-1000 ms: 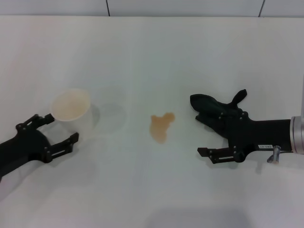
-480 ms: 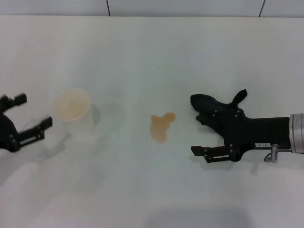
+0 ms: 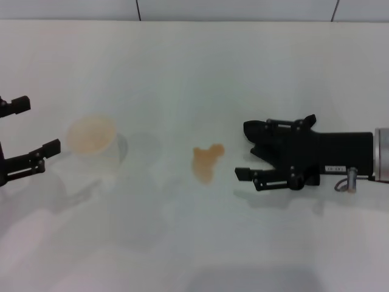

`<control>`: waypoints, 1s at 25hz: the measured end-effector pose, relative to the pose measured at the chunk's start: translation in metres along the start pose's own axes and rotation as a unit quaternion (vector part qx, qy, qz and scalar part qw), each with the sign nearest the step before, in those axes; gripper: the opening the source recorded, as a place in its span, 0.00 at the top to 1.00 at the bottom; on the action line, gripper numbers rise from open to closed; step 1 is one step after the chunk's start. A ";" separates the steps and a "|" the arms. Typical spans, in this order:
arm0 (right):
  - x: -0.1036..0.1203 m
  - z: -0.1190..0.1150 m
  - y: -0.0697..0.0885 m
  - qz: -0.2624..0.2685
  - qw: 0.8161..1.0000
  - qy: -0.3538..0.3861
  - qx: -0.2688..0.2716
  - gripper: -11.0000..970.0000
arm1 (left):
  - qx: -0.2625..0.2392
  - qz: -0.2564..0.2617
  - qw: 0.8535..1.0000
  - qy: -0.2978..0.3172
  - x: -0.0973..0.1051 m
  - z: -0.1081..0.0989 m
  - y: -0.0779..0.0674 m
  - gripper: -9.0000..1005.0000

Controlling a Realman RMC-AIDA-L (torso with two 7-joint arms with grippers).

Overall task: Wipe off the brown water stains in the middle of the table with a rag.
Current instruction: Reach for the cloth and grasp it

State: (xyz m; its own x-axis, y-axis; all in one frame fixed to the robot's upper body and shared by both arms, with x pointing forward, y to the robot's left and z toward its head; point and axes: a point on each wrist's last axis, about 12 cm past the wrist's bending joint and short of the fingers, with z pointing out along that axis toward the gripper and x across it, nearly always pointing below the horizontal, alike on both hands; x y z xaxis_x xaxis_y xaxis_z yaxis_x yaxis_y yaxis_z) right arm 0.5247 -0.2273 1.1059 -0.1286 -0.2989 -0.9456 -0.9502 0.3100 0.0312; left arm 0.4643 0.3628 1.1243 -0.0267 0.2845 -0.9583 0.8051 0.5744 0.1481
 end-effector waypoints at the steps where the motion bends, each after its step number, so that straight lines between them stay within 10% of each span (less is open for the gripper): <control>1: -0.002 -0.001 -0.001 -0.002 1.000 -0.003 0.002 0.16 | 0.006 -0.002 1.000 0.000 -0.002 -0.001 0.000 0.12; 25: -0.025 0.009 -0.044 0.012 0.991 0.120 0.051 0.16 | 0.035 -0.025 0.999 0.028 0.004 0.005 -0.008 0.12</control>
State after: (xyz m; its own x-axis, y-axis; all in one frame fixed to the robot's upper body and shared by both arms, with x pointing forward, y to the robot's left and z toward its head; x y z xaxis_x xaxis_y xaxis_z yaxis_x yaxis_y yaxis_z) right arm 0.5726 -0.2249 1.1255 -0.2267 -0.4919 -0.8406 -0.9135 0.4067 0.0083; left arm 0.4605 0.3558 1.1183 -0.0990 0.3002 -0.9487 0.8415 0.5340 0.0812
